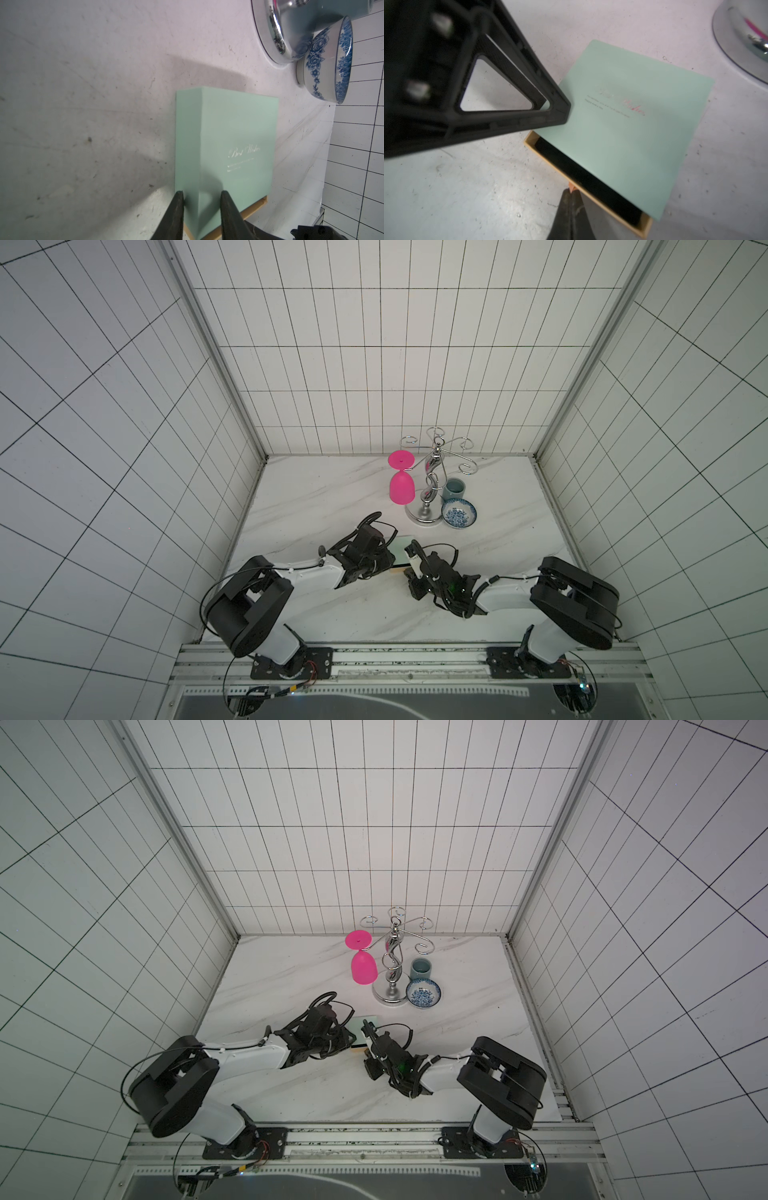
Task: Take out the earrings from the drawer-style jewelry box
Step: Open the drawer in the jewelry box.
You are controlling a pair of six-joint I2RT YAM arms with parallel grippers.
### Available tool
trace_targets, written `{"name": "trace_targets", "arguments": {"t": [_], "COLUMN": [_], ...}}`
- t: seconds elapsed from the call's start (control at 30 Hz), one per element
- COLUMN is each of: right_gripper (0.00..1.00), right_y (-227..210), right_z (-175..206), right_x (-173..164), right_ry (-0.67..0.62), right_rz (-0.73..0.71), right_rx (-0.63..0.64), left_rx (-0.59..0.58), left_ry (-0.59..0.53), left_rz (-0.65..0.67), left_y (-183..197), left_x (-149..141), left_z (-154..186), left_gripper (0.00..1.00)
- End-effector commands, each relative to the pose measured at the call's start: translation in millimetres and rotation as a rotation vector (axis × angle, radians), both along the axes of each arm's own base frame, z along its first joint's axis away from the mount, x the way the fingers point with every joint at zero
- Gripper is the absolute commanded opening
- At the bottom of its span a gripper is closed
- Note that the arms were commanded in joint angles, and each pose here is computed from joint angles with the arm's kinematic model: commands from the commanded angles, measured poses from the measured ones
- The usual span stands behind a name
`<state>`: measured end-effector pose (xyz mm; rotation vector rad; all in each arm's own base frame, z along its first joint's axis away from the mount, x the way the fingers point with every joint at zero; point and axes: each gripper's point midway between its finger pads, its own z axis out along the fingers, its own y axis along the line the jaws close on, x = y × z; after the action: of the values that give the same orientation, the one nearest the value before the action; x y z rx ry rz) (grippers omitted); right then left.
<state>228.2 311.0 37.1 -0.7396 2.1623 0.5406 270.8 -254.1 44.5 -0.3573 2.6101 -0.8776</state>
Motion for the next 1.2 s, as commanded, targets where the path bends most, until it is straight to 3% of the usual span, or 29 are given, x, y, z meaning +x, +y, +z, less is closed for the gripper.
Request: {"name": "trace_targets", "arguments": {"t": [0.0, 1.17], "right_gripper": [0.00, 0.00], "right_y": [-9, -40], "right_z": [-6, -17], "right_x": [-10, -56], "right_ry": [0.036, 0.156], "right_rz": [0.001, -0.064], "right_rx": [0.011, 0.014], "left_rx": [0.069, 0.131], "left_ry": [0.047, 0.055], "left_rz": [0.035, 0.061], "left_y": [13, 15], "left_x": [-5, -8], "left_z": [-20, -24], "left_gripper": [0.30, 0.22]}}
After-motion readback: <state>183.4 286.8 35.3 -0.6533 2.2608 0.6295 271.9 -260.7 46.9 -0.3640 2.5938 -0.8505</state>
